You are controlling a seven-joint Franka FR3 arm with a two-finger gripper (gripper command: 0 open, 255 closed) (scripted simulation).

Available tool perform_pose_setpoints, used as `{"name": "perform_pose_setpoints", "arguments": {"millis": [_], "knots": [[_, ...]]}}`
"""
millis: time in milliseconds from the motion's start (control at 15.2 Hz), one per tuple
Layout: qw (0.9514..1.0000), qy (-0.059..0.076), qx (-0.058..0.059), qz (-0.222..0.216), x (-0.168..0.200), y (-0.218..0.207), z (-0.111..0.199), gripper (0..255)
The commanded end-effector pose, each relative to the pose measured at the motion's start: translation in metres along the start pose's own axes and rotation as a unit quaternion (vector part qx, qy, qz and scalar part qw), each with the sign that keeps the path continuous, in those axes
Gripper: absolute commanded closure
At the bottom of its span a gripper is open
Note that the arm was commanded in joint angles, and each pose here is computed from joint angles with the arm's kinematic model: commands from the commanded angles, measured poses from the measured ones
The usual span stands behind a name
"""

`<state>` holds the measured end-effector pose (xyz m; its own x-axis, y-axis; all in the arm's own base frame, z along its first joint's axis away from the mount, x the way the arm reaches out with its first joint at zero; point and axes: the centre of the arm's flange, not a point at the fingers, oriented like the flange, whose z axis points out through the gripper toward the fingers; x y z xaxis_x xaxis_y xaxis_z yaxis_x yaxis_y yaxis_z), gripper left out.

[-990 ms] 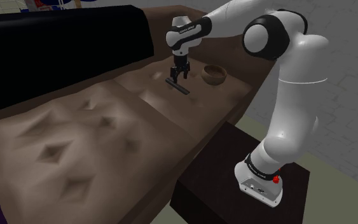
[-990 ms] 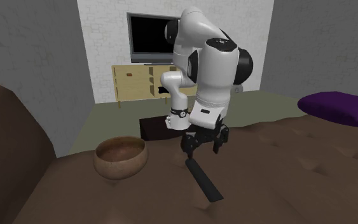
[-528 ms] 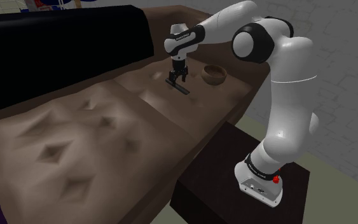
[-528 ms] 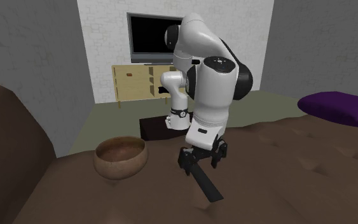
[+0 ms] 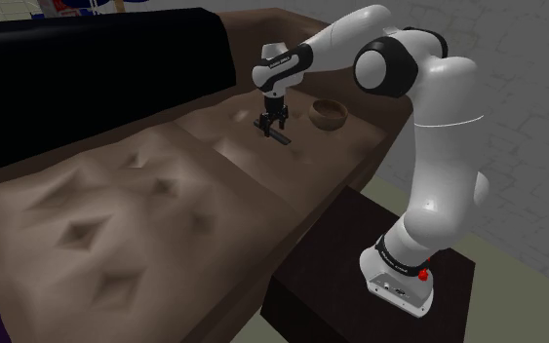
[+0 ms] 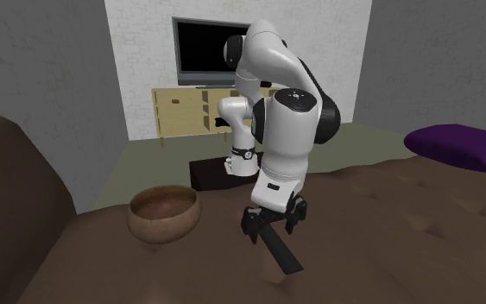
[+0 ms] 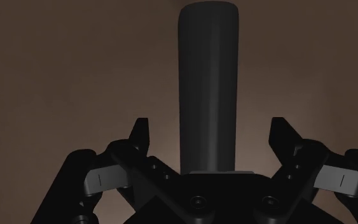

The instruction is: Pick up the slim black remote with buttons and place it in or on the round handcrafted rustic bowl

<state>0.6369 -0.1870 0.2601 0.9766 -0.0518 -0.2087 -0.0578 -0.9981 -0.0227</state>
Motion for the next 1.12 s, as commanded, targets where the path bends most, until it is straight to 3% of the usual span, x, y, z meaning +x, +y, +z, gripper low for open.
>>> {"name": "perform_pose_setpoints", "arguments": {"millis": [0, 66, 132, 660, 1056], "knots": [[1.0, 0.0, 0.0, 0.0, 0.0, 0.0, 0.0, 0], [1.0, 0.0, 0.0, 0.0, 0.0, 0.0, 0.0, 0], [1.0, 0.0, 0.0, 0.0, 0.0, 0.0, 0.0, 255], [1.0, 0.0, 0.0, 0.0, -0.001, -0.007, 0.004, 255], [1.0, 0.0, 0.0, 0.0, -0.005, -0.001, -0.026, 255]]}}
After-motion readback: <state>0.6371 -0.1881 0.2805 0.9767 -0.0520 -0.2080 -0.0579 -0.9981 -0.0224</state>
